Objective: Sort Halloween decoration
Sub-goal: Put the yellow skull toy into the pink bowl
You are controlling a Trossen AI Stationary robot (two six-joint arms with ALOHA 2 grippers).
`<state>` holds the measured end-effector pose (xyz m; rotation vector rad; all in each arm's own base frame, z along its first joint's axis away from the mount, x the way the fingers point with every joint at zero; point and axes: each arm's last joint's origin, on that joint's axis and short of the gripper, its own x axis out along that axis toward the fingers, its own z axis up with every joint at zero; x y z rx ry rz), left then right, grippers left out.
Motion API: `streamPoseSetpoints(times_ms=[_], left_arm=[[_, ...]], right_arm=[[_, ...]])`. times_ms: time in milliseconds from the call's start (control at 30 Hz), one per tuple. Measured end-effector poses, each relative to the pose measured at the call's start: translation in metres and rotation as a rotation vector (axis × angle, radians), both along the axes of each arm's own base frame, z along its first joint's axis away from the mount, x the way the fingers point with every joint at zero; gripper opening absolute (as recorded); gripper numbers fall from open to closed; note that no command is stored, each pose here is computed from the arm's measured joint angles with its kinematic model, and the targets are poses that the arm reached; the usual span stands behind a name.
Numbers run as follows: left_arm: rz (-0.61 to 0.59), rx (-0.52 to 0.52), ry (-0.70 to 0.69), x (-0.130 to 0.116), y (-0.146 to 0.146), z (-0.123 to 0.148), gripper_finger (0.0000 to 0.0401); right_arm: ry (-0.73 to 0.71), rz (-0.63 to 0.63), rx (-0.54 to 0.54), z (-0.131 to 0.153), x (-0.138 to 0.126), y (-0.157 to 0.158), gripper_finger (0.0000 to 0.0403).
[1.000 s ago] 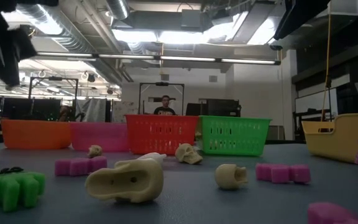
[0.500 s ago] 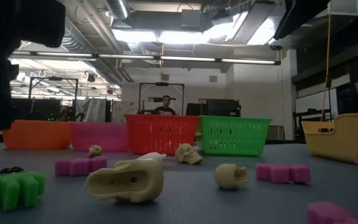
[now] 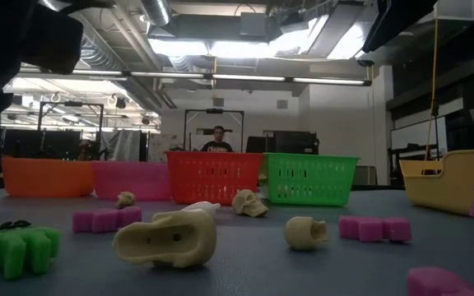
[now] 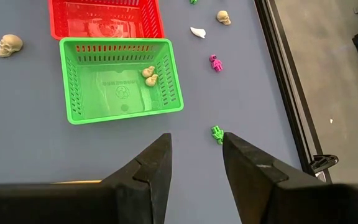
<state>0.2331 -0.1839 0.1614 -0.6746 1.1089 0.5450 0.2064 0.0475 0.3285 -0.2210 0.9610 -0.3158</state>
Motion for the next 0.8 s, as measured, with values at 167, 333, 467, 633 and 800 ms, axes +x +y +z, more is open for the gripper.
streamPoseSetpoints(times_ms=[167, 333, 467, 633, 800], left_arm=[[0.001, 0.011, 0.014, -0.001, 0.001, 0.0, 0.0164], [0.0, 0.016, 0.029, 0.001, -0.001, -0.008, 0.0164], [-0.002, 0.019, 0.045, 0.003, -0.004, -0.017, 0.0164], [-0.002, 0.028, 0.057, 0.003, -0.004, -0.021, 0.0164], [-0.002, 0.033, 0.063, 0.003, -0.004, -0.022, 0.0164]], right_arm=[[0.0, 0.0, 0.0, 0.0, 0.0, 0.0, 0.0143], [0.0, 0.0, 0.0, 0.0, 0.0, 0.0, 0.0143], [0.001, 0.0, 0.0, 0.0, 0.0, 0.0, 0.0143], [0.001, 0.0, -0.001, 0.0, 0.0, 0.0, 0.0143], [0.001, 0.0, 0.0, 0.0, 0.0, 0.0, 0.0143]])
